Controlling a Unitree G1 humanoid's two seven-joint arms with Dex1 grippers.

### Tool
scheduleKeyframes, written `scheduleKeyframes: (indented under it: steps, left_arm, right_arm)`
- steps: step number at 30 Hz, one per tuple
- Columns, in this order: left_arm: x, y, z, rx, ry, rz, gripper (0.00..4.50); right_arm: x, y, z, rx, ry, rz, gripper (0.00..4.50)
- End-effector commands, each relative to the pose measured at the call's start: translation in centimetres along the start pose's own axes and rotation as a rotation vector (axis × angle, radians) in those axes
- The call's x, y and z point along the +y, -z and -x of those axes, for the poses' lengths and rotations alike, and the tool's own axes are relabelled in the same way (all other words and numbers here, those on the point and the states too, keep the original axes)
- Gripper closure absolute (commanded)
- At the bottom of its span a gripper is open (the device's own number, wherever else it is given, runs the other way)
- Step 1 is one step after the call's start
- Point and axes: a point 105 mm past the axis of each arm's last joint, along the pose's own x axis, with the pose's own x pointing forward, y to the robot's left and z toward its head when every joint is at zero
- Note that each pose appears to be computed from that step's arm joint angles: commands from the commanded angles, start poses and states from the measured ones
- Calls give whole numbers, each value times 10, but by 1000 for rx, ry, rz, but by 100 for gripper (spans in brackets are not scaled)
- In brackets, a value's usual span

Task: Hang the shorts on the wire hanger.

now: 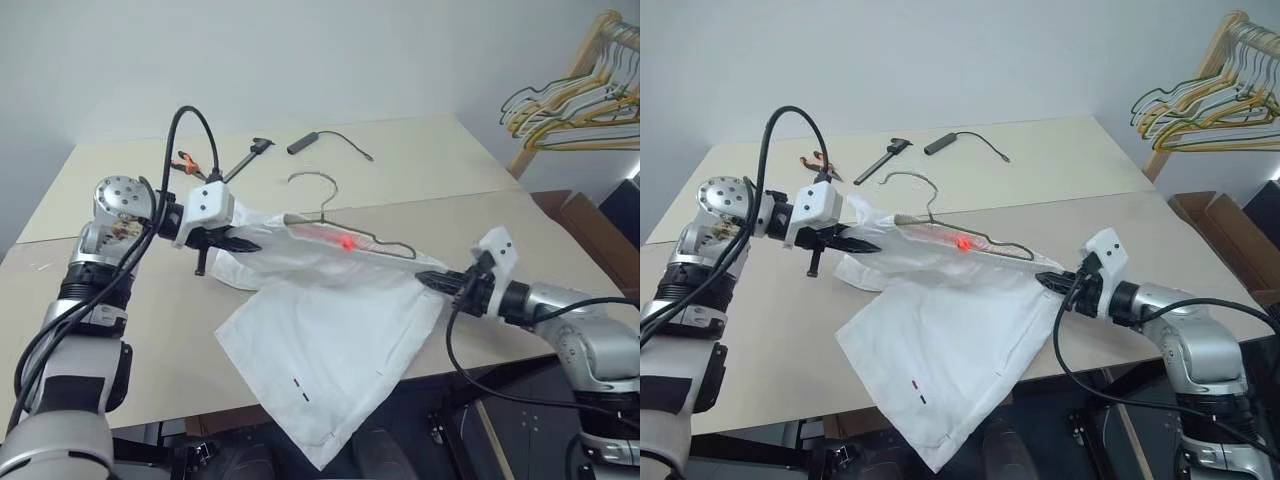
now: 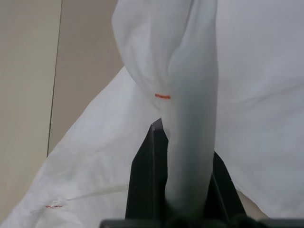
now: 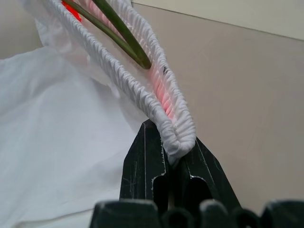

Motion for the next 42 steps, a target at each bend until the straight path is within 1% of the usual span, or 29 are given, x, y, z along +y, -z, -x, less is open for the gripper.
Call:
scheduleKeyframes:
  steps: [1,5,8,11,14,16,21,23,25,26,30,34,39,42]
  left_arm:
    - [-2,8,11,42,-16,3,450]
    - [-9,24,11,111,5,21,450]
    - [-12,40,9,172,10,47,450]
    - [-14,46,7,193,25,60,450]
    - [-16,40,-1,162,49,42,450]
    - [-12,31,-7,121,39,34,450]
    - [-4,15,-19,62,30,11,450]
    - [0,9,-22,41,18,8,450]
    - [3,4,-24,24,9,11,450]
    - [3,3,-24,19,10,9,450]
    - [3,1,-24,15,12,8,450]
    - [3,1,-24,15,18,7,450]
    - [2,1,-24,19,31,2,450]
    - [1,1,-23,24,43,-4,450]
  right_arm:
    - [-11,-20,13,-40,49,82,448]
    - [-16,-32,22,-47,51,140,448]
    - [-13,-40,26,-51,19,184,448]
    - [-8,-46,27,-58,-14,214,448]
    - [3,-57,20,-77,-55,258,448]
    - [12,-62,11,-81,-85,299,448]
    - [34,-69,-5,-73,-154,379,448]
    - [37,-69,-7,-65,-162,397,448]
    - [34,-67,-8,-50,-143,408,384]
    - [32,-66,-8,-43,-133,410,359]
    - [26,-64,-6,-30,-99,413,217]
    - [21,-63,2,-12,-72,423,85]
    - [12,-72,24,-31,-45,431,85]
    - [17,-94,34,-123,-72,425,85]
